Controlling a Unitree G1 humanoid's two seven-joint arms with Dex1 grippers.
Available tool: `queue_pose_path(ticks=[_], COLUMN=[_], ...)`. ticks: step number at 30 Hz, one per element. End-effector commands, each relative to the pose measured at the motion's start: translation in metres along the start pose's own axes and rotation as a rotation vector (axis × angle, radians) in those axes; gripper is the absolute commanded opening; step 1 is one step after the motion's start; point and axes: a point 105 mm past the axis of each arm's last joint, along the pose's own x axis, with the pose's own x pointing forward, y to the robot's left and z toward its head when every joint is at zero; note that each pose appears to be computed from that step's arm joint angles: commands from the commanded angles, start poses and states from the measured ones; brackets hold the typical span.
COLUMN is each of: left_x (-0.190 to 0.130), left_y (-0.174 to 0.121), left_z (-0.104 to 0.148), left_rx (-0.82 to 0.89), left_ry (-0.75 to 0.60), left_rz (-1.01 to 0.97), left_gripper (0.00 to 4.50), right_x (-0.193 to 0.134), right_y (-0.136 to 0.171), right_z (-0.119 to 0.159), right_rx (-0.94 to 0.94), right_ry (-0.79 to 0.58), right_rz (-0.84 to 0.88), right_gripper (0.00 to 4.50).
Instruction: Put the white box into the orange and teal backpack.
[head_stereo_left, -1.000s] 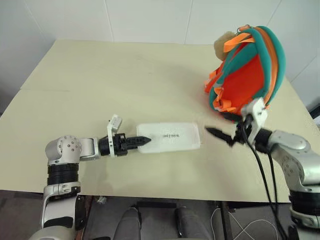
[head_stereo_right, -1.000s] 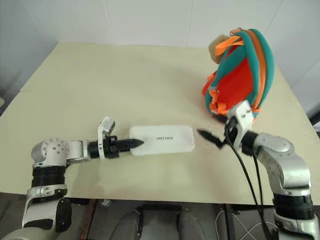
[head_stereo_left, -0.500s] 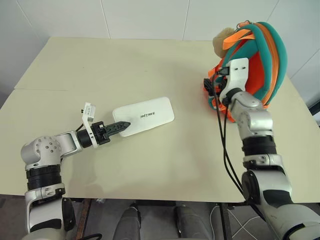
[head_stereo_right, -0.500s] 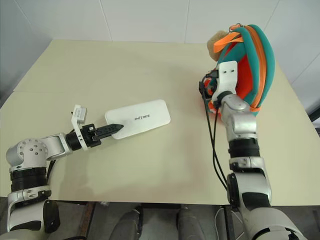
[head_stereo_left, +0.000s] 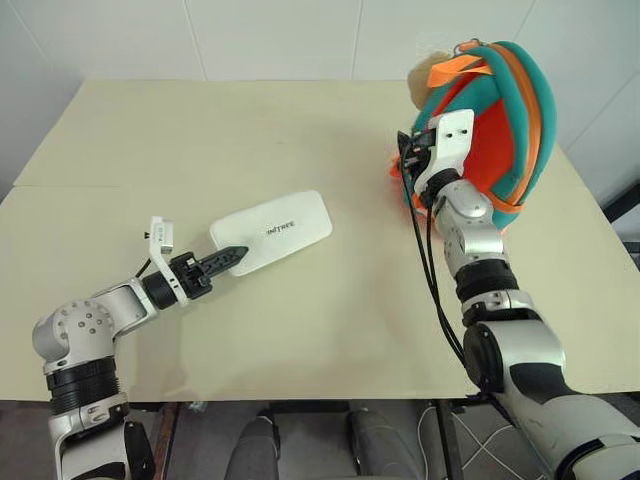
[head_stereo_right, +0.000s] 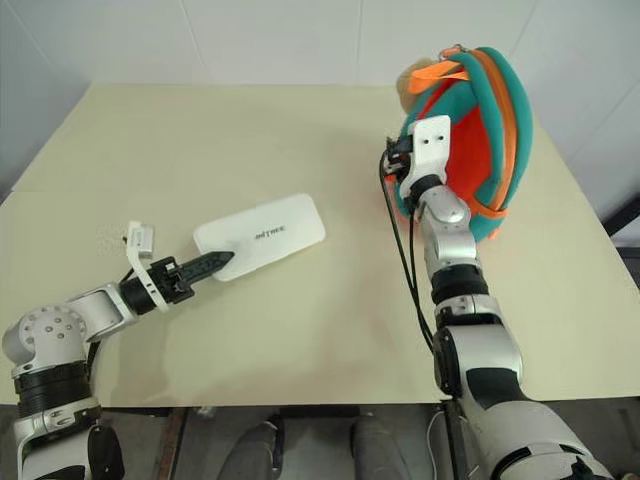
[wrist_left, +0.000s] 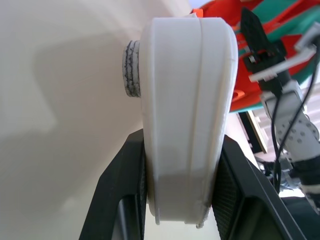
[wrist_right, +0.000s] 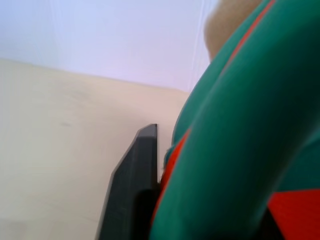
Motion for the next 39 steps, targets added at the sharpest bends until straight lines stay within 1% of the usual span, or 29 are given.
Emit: queue_pose_path(ticks=[1, 3, 6, 9, 11, 12, 14, 16, 17, 21, 24, 27, 29, 31, 35, 37, 39], left_x=[-0.014, -0.019, -0.03, -0.038, -0.043, -0.045, -0.048, -0.051, -0.054, -0.073, -0.082, -0.111, -0.123, -0.128, -0.123, -0.118, -0.114], left_y=[0.0, 0.001, 0.011, 0.019, 0.02, 0.017, 0.008, -0.006, -0.013, -0.042, -0.056, -0.087, -0.099, -0.108, -0.118, -0.12, -0.116], left_z=[0.018, 0.024, 0.03, 0.032, 0.034, 0.036, 0.037, 0.037, 0.037, 0.044, 0.049, 0.059, 0.058, 0.056, 0.043, 0.04, 0.042], left_rx=[0.084, 0.099, 0.112, 0.122, 0.137, 0.144, 0.171, 0.215, 0.231, 0.287, 0.307, 0.386, 0.433, 0.442, 0.473, 0.494, 0.531], left_ry=[-0.071, -0.088, -0.104, -0.12, -0.14, -0.159, -0.177, -0.185, -0.193, -0.23, -0.252, -0.295, -0.289, -0.287, -0.171, -0.126, -0.097], left_rz=[0.012, 0.011, 0.048, 0.074, 0.072, 0.05, 0.013, -0.039, -0.064, -0.151, -0.189, -0.243, -0.252, -0.279, -0.295, -0.303, -0.284], left_gripper=[1.3, 1.3, 1.3, 1.3, 1.3, 1.3, 1.3, 1.3, 1.3, 1.3, 1.3, 1.3, 1.3, 1.3, 1.3, 1.3, 1.3], right_x=[-0.027, -0.06, -0.106, -0.136, -0.15, -0.154, -0.15, -0.142, -0.141, -0.14, -0.14, -0.142, -0.141, -0.14, -0.138, -0.137, -0.136], right_y=[0.074, 0.102, 0.125, 0.133, 0.134, 0.132, 0.124, 0.115, 0.113, 0.116, 0.117, 0.117, 0.117, 0.116, 0.115, 0.114, 0.114], right_z=[0.066, 0.085, 0.095, 0.099, 0.096, 0.092, 0.077, 0.062, 0.059, 0.059, 0.058, 0.051, 0.048, 0.047, 0.043, 0.041, 0.041], right_rx=[0.18, 0.26, 0.352, 0.411, 0.413, 0.407, 0.402, 0.367, 0.365, 0.369, 0.373, 0.391, 0.395, 0.395, 0.396, 0.396, 0.396], right_ry=[-0.199, -0.179, -0.035, 0.078, 0.154, 0.181, 0.248, 0.286, 0.292, 0.275, 0.275, 0.294, 0.299, 0.301, 0.307, 0.309, 0.309], right_rz=[0.534, 0.773, 1.031, 1.158, 1.203, 1.204, 1.135, 1.072, 1.068, 1.091, 1.096, 1.096, 1.092, 1.092, 1.088, 1.09, 1.093], right_gripper=[0.0, 0.0, 0.0, 0.0, 0.0, 0.0, 0.0, 0.0, 0.0, 0.0, 0.0, 0.0, 0.0, 0.0, 0.0, 0.0, 0.0])
